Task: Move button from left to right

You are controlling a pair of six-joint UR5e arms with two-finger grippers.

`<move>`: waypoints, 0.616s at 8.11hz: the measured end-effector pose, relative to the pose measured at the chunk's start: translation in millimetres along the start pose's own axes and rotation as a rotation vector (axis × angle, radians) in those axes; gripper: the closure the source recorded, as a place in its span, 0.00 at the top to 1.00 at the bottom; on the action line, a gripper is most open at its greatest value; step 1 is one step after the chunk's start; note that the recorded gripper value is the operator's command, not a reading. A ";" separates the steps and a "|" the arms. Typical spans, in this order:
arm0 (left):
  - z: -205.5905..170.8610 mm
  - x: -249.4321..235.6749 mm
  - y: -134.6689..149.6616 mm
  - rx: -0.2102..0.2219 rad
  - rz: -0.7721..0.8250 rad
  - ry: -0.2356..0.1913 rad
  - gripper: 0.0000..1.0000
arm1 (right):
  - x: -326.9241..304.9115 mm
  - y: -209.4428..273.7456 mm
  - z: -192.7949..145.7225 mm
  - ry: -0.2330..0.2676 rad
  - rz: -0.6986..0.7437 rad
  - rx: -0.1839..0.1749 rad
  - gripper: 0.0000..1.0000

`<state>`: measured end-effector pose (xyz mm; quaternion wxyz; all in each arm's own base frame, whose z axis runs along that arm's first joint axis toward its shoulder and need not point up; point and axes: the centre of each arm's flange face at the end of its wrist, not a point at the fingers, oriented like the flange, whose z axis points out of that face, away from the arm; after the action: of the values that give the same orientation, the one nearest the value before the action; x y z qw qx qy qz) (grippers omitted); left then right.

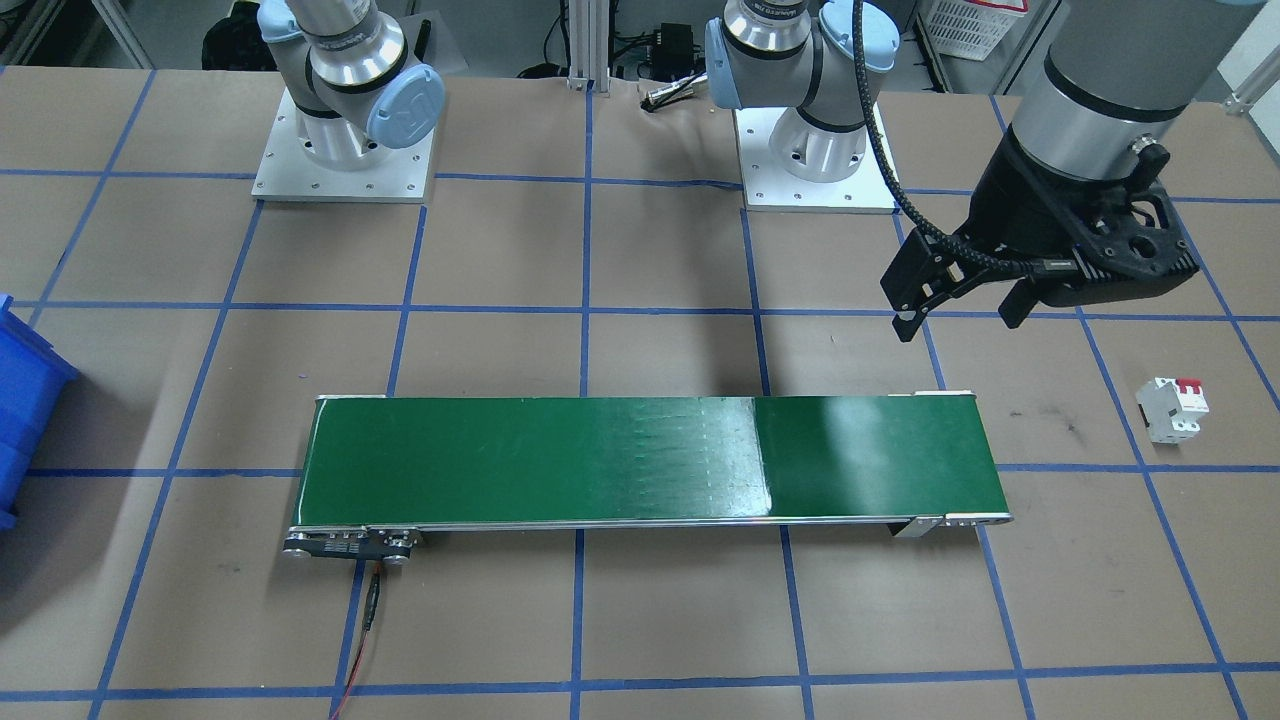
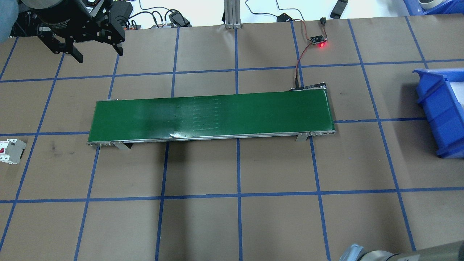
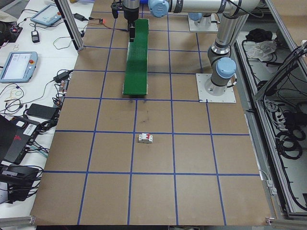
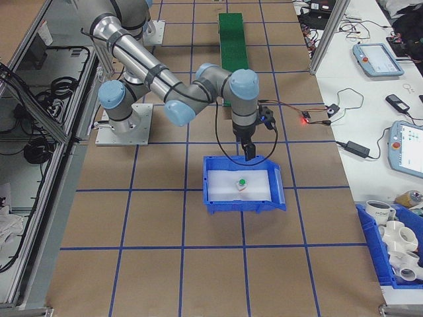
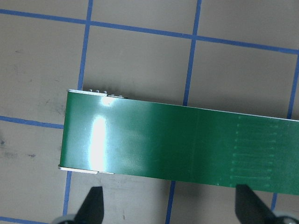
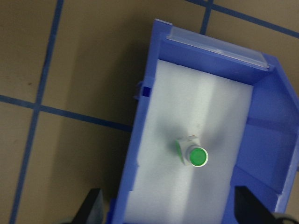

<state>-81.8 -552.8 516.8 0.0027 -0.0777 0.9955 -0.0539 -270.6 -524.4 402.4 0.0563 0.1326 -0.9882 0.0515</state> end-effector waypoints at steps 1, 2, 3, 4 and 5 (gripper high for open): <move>0.0 0.0 0.0 0.000 0.000 0.000 1.00 | -36.0 -8.6 -29.7 -0.018 0.015 -0.007 1.00; 0.0 0.0 0.0 0.000 0.000 0.000 1.00 | -72.2 -15.9 -53.3 -0.044 0.046 -0.019 1.00; 0.0 0.0 0.0 0.000 0.000 -0.001 1.00 | -110.7 -25.0 -73.4 -0.065 0.086 -0.031 1.00; 0.1 -0.1 0.1 -0.001 0.000 -0.001 1.00 | -154.6 -36.7 -91.9 -0.076 0.124 -0.036 1.00; 0.1 -0.1 0.1 -0.001 0.000 -0.001 1.00 | -202.6 -50.2 -107.0 -0.078 0.160 -0.035 1.00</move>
<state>-81.7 -552.7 516.7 0.0033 -0.0777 0.9955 -0.0533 -52.4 -508.1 487.2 0.0159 0.0542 -0.9978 0.0336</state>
